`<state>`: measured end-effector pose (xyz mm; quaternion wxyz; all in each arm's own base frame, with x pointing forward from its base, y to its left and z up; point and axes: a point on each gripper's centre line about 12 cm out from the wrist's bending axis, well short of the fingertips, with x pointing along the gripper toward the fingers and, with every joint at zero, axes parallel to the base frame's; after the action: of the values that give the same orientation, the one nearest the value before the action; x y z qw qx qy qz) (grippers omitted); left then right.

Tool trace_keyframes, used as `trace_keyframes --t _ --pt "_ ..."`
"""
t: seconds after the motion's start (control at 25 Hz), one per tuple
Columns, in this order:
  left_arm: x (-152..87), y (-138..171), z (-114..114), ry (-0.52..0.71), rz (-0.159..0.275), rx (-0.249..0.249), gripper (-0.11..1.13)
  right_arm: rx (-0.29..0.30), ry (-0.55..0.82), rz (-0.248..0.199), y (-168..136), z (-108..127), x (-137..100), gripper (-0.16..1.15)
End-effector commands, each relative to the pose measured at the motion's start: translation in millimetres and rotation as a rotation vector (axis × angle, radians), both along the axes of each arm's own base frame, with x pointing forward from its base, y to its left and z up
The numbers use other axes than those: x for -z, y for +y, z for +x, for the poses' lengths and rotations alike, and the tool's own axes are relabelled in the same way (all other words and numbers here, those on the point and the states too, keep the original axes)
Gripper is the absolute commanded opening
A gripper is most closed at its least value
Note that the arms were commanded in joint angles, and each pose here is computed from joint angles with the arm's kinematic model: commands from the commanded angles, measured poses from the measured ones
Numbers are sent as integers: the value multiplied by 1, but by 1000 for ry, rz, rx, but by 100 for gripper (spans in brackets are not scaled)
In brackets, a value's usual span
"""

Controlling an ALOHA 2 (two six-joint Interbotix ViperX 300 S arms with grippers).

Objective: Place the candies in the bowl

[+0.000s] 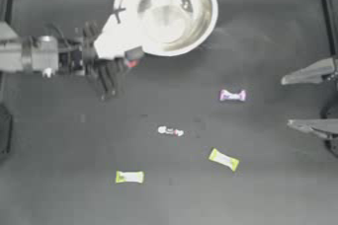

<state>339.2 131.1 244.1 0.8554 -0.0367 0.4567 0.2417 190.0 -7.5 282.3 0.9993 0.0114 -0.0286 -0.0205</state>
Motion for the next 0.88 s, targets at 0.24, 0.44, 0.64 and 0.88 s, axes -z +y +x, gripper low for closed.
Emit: trace_keyframes --t 0.24,0.44,0.64,0.88 --pt "-18 78 24 -73 101 -45 51 16 18 17 -3 9 -1 100" --pt "-2 115 45 -25 120 -47 51 24 38 14 -5 15 0 100" --pt "13 136 57 6 123 -51 57 44 57 17 -9 18 3 100" --pt "26 146 64 28 105 -71 109 64 75 23 -14 18 5 100"
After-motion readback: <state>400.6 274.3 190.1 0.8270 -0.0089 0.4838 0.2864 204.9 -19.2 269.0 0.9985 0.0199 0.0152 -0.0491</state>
